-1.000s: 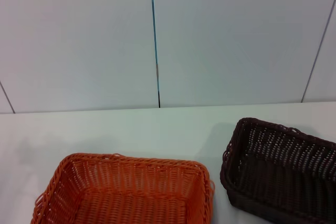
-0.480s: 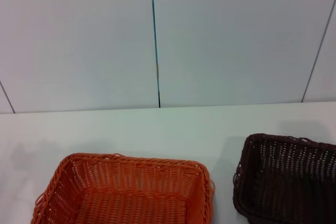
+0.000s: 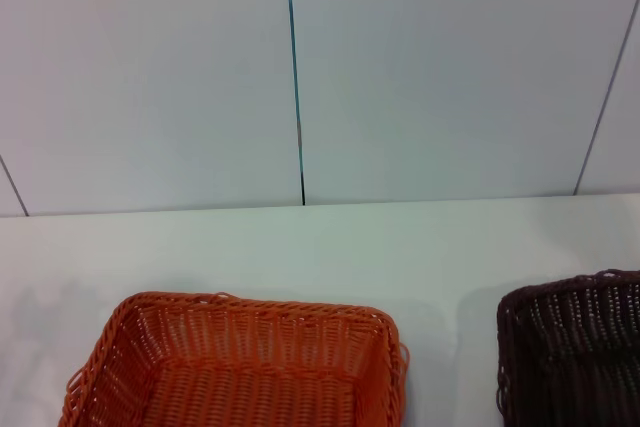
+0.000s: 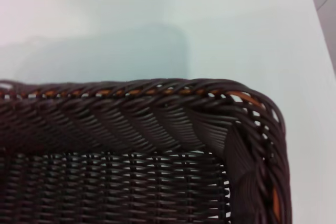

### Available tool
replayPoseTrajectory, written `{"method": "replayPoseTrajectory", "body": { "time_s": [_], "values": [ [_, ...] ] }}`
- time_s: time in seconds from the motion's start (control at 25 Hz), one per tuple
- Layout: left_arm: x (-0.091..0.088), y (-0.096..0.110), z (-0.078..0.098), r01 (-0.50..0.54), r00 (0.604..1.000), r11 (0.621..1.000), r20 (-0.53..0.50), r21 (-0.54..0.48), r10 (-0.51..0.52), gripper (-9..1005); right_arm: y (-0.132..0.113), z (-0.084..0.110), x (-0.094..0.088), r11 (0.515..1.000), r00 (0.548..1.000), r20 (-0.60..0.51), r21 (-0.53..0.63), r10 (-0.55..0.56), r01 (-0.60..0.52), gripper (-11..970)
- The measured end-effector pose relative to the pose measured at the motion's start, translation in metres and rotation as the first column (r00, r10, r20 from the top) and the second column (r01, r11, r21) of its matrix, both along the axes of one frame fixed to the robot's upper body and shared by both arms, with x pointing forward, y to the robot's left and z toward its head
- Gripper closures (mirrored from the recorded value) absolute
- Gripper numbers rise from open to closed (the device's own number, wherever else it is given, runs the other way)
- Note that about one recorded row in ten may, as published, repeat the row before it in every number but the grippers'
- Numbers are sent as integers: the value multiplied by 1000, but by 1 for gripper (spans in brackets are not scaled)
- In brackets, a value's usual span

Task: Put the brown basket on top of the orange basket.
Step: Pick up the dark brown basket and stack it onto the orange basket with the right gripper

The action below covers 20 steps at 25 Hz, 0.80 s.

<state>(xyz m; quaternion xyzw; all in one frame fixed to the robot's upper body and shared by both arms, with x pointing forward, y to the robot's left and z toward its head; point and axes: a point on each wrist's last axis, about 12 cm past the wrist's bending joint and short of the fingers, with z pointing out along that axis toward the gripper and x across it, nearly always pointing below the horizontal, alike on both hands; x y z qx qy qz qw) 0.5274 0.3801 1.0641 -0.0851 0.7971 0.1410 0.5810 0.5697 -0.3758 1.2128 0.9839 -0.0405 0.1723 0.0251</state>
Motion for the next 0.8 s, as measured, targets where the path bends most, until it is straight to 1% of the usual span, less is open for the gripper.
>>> {"method": "replayPoseTrajectory", "body": {
  "time_s": [0.24,0.4,0.56,0.8],
  "values": [
    [-3,-3,-10,2,1000,1000,-10,-4,-2,315,0,25,3,1000,1000,-9,12,-10,10,826],
    [-4,-4,-15,-1,1000,1000,-23,-12,0,315,6,42,1,1000,1000,22,8,-15,15,826],
    [-5,-5,-19,-1,1000,1000,-29,-14,0,315,21,56,2,1000,997,74,2,9,-9,826],
    [-6,-8,-22,8,999,1000,-41,-16,-9,316,44,62,2,998,990,132,19,54,-57,825]
  ]
}}
